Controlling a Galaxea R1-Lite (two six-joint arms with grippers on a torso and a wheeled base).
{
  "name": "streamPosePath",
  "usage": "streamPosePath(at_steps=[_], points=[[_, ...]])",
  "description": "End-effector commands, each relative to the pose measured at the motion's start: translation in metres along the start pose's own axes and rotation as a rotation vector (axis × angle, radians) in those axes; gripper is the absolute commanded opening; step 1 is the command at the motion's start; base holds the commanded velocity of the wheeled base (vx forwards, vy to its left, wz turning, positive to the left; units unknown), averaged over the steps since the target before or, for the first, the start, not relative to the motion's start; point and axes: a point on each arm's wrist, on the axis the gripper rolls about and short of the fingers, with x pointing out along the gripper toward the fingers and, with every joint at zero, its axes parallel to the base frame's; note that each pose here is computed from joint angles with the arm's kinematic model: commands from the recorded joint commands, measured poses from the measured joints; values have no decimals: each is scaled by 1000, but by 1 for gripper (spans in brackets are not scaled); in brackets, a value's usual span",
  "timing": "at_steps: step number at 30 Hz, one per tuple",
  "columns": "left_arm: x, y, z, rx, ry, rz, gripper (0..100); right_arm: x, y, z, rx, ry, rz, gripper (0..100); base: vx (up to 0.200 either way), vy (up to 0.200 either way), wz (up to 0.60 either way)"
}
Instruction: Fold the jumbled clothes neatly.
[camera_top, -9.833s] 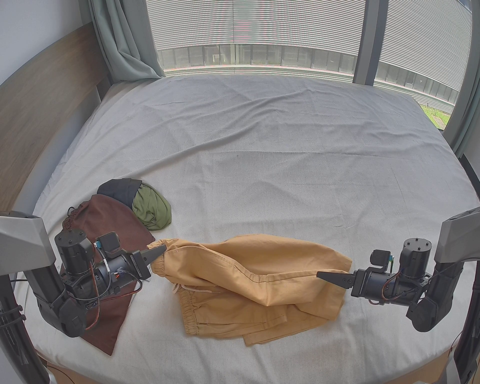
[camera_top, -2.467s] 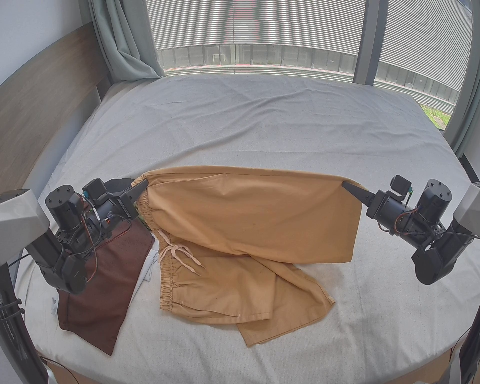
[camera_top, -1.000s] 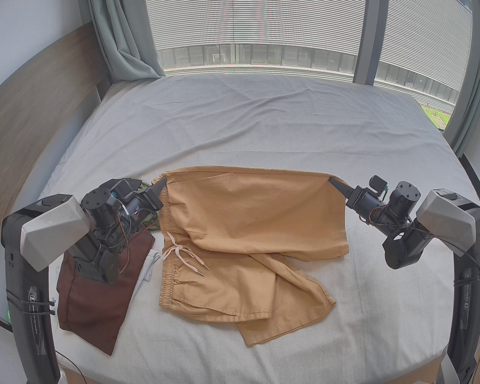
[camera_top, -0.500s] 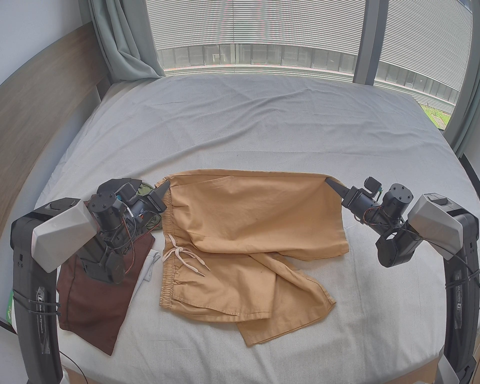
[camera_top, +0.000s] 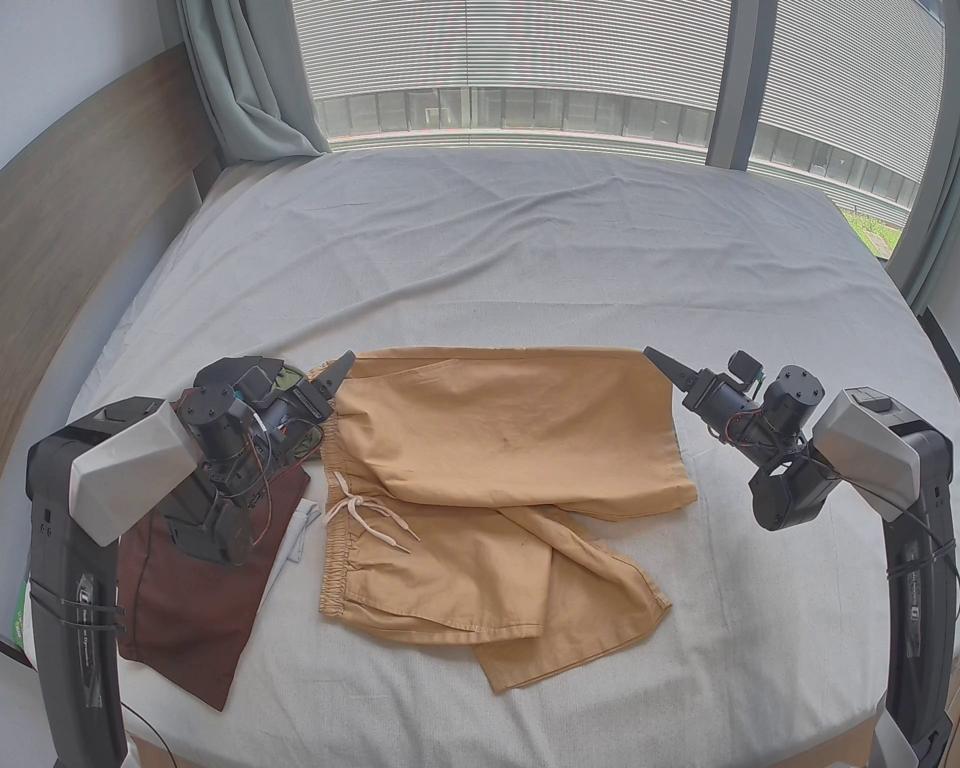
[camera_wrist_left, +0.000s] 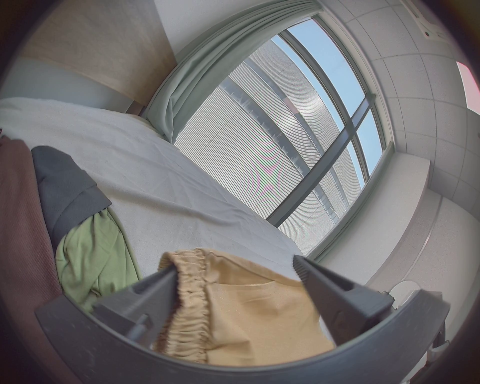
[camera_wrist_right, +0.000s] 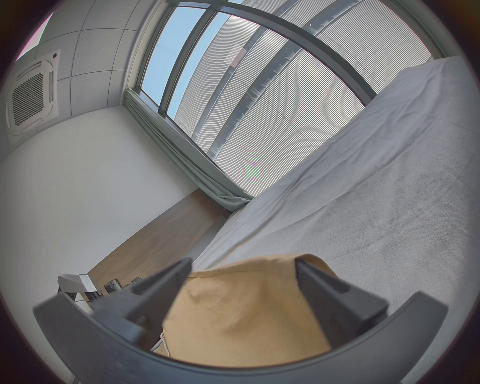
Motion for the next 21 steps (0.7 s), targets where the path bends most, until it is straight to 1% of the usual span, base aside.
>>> streamPosePath(at_steps=[1,6,11,16,17,20,21], points=[[1,-2,-2,-16,2,-3,100,-2,-4,3,-3,-6,-9,100,0,0,0],[-5,1,-8,-28,33,25,100,-10,-4,2,5,2,-27,100,0,0,0],[-14,5,-9,-27,49,48,100,-17,-2,2,12,11,-45,100,0,0,0],[-26,-11,0,-20,64,44,100,-24,4,-7,19,50,-65,100,0,0,0],[-29,-14,2,-20,68,44,100,-26,6,-8,10,58,-69,100,0,0,0],[-34,-20,5,-5,76,43,100,-31,10,-11,1,78,-78,100,0,0,0],[-40,-24,9,14,81,44,100,-35,16,-10,-6,87,-83,100,0,0,0]])
